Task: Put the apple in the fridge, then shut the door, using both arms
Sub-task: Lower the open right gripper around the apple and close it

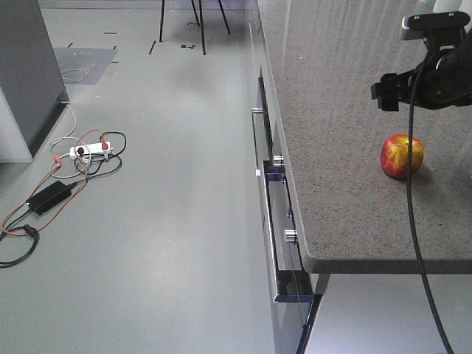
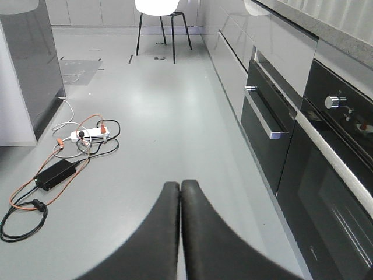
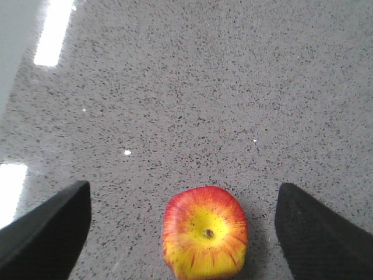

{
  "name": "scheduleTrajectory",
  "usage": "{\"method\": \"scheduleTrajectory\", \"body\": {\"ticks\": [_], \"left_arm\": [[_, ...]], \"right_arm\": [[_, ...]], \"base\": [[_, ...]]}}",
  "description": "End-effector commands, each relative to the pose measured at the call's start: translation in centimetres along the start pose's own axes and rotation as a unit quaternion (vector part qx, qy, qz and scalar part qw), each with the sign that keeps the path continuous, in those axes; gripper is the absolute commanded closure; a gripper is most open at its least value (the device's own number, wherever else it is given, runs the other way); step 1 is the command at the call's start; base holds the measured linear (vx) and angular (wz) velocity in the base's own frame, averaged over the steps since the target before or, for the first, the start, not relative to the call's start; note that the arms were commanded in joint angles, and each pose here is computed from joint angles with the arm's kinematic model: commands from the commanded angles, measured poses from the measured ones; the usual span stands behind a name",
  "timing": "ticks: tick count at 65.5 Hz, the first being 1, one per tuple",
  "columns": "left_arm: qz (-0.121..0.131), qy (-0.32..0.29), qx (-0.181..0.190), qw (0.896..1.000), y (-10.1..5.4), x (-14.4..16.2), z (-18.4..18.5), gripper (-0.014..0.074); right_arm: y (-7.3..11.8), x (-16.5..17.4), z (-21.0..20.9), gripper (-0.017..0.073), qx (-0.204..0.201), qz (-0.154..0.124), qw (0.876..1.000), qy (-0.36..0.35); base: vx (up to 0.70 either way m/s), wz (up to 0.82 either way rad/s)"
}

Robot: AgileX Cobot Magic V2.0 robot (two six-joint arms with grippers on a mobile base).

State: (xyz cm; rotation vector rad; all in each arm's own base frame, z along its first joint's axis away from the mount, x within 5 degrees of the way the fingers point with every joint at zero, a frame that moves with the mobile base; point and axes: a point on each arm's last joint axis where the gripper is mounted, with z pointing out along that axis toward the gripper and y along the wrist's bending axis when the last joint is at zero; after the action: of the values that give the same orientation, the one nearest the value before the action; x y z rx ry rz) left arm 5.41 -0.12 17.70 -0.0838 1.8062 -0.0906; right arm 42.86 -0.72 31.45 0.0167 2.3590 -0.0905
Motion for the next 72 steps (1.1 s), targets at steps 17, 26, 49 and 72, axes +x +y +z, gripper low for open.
{"method": "scheduleTrajectory", "body": {"ticks": [17, 26, 49, 72], "left_arm": [[-0.004, -0.029, 0.004, 1.0, 0.0, 0.0, 0.1, 0.0599], [-0.004, -0.029, 0.004, 1.0, 0.0, 0.0, 0.1, 0.0599], [-0.004, -0.029, 0.004, 1.0, 0.0, 0.0, 0.1, 0.0599], [-0.004, -0.029, 0.004, 1.0, 0.0, 0.0, 0.1, 0.0599]], "right_arm": [[-0.6, -1.0, 1.2, -0.0041, 0.024, 0.014, 0.999, -0.031], [-0.6, -0.8, 1.8, -0.0041, 0.029, 0.017, 0.999, -0.031], [-0.7, -0.2, 3.2, -0.0039, 0.041, 0.02, 0.999, -0.013], [-0.7, 0.9, 5.0, -0.0034, 0.044, 0.024, 0.999, 0.019]], "base": [[0.0, 0.0], [0.0, 0.0], [0.0, 0.0], [0.0, 0.0]]}}
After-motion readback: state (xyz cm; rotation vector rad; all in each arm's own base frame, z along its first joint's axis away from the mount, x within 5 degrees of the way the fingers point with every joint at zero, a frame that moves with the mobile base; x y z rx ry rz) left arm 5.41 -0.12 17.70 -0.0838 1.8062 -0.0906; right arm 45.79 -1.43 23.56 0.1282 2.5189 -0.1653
